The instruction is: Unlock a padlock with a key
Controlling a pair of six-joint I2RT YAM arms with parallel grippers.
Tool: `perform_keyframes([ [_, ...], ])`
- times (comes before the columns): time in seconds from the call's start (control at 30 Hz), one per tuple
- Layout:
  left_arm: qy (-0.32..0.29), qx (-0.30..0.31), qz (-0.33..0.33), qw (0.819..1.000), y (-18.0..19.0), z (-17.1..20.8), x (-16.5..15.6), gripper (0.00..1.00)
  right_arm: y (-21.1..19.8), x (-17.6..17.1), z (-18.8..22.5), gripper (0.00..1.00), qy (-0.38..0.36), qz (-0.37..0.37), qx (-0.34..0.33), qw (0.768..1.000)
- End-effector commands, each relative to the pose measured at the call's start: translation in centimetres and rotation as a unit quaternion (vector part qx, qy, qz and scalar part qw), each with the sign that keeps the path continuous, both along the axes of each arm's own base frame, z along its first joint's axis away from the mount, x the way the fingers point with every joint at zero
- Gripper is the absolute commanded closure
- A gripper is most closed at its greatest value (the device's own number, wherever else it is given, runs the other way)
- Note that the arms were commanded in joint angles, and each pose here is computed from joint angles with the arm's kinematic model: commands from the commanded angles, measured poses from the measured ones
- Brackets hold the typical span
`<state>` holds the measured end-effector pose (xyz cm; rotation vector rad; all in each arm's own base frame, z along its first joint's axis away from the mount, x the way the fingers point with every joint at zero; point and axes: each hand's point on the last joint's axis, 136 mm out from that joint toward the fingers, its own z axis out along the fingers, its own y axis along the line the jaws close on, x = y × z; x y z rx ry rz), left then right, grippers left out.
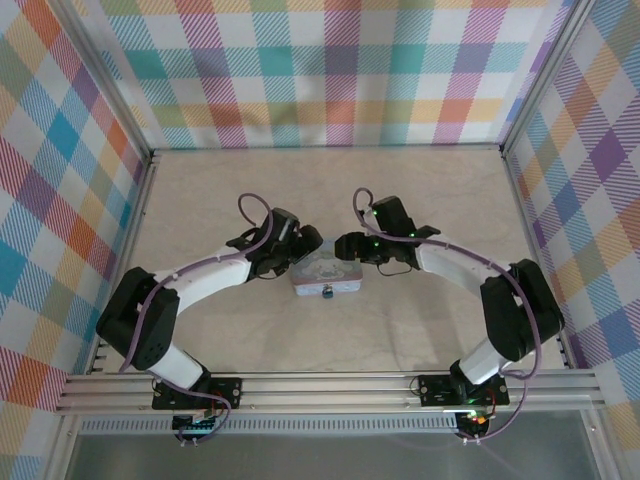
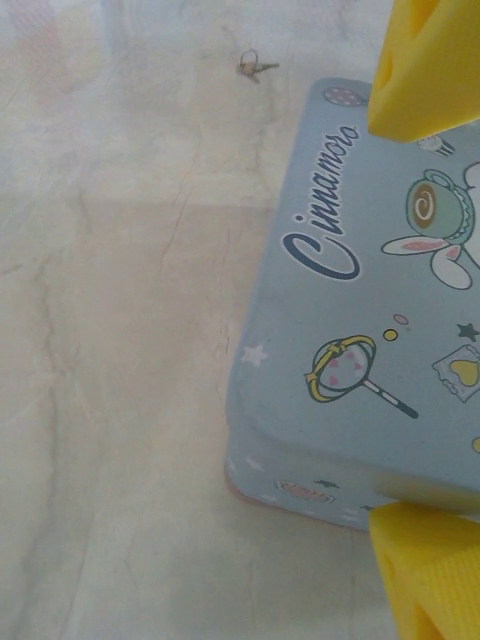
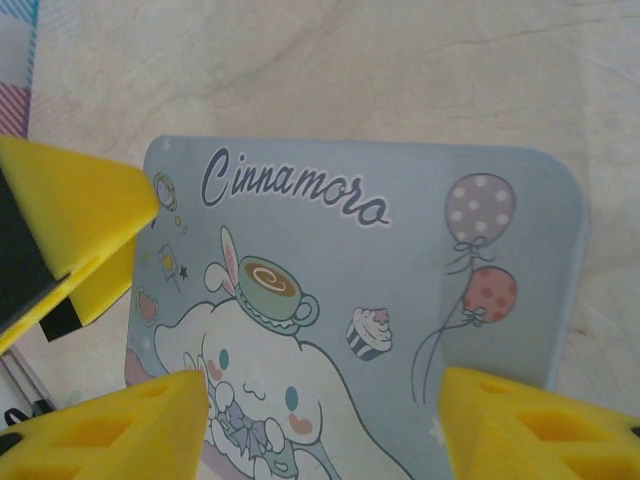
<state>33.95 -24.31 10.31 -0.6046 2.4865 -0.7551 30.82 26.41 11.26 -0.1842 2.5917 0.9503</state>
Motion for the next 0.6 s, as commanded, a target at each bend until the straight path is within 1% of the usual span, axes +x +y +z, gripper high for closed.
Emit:
perform_keyframes([
  [0.0,-0.017,-0.029,-0.027,0.999,-1.8,1.5,0.7,0.07,-2.2,-0.5,0.4,0.36,-0.005,-0.032,-0.028,0.999],
  [0.23,-0.002,-0.021,-0.031,0.999,-0.9,0.5,-0.8,0.07,-4.7,-1.4,-0.2,0.36,-0.005,-0.069,-0.063,0.996],
  [0.33,0.006,-0.023,-0.033,0.999,-0.6,-0.3,-1.6,0.08,-4.8,-1.7,-1.1,0.37,0.007,-0.070,-0.065,0.995],
  [0.47,0.011,-0.029,-0.034,0.999,-0.7,-0.9,-1.9,0.09,-3.7,-1.9,-2.4,0.44,0.032,-0.060,-0.048,0.997],
  [0.57,0.004,-0.030,-0.034,0.999,-0.9,-0.6,-1.4,0.09,-3.0,-1.4,-2.8,0.51,0.039,-0.057,-0.034,0.997],
])
